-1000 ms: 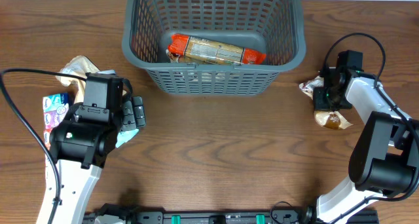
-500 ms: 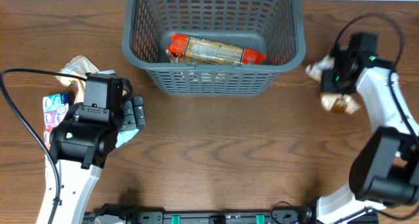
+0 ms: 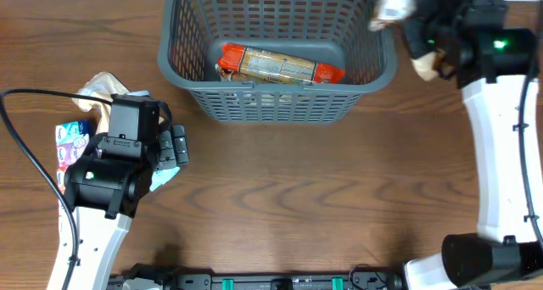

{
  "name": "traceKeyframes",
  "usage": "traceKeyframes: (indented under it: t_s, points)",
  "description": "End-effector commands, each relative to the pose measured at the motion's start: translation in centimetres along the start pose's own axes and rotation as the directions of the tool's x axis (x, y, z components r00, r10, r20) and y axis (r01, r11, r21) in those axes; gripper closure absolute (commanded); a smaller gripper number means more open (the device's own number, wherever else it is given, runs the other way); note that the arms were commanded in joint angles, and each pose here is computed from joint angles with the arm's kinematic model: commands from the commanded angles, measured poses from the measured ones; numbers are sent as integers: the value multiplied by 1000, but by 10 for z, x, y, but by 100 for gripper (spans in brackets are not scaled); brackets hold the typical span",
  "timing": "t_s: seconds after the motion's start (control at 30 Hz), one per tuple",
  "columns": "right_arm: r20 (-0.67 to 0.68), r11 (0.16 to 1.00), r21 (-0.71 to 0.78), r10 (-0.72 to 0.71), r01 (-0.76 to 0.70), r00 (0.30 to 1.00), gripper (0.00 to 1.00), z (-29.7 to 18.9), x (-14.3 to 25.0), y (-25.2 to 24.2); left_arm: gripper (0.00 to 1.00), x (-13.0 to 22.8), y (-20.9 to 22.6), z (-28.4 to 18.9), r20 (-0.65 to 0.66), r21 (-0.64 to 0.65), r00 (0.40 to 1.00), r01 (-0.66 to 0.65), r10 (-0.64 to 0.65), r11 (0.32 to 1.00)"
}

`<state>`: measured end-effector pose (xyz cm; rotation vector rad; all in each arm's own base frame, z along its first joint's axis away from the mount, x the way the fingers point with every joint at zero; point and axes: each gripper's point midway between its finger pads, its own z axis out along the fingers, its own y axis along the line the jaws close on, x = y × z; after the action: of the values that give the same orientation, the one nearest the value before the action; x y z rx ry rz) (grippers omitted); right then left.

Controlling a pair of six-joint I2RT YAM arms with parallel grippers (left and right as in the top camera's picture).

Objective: Pack container
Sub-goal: 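Carry the rice bag into the basket and open the right gripper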

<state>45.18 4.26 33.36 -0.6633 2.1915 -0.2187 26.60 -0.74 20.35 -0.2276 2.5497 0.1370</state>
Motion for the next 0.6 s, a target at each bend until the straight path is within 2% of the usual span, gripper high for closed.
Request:
traceKeyframes:
  t_s: [0.0, 0.13, 0.2, 0.37, 0.57]
  points:
    - [174, 920, -7, -384, 391, 907, 99, -30, -57, 44, 3, -1, 1, -1, 2, -2, 1000, -9, 9, 1000]
    - [269, 787, 14, -597, 617, 755, 99, -37, -84, 92, 3, -1, 1, -1, 2, -2, 1000, -9, 9, 1000]
    - [291, 753, -4, -629, 658, 721, 99, -33, -88, 110, 3, -1, 1, -1, 2, -2, 1000, -9, 9, 1000]
    - [368, 712, -151, -603, 685, 708, 99, -8, -82, 151, 3, -1, 1, -1, 2, -3, 1000, -9, 9, 1000]
    - [317, 706, -310, -554, 636, 770, 99, 49, -58, 181, 3, -1, 1, -1, 3, -3, 1000, -9, 9, 1000]
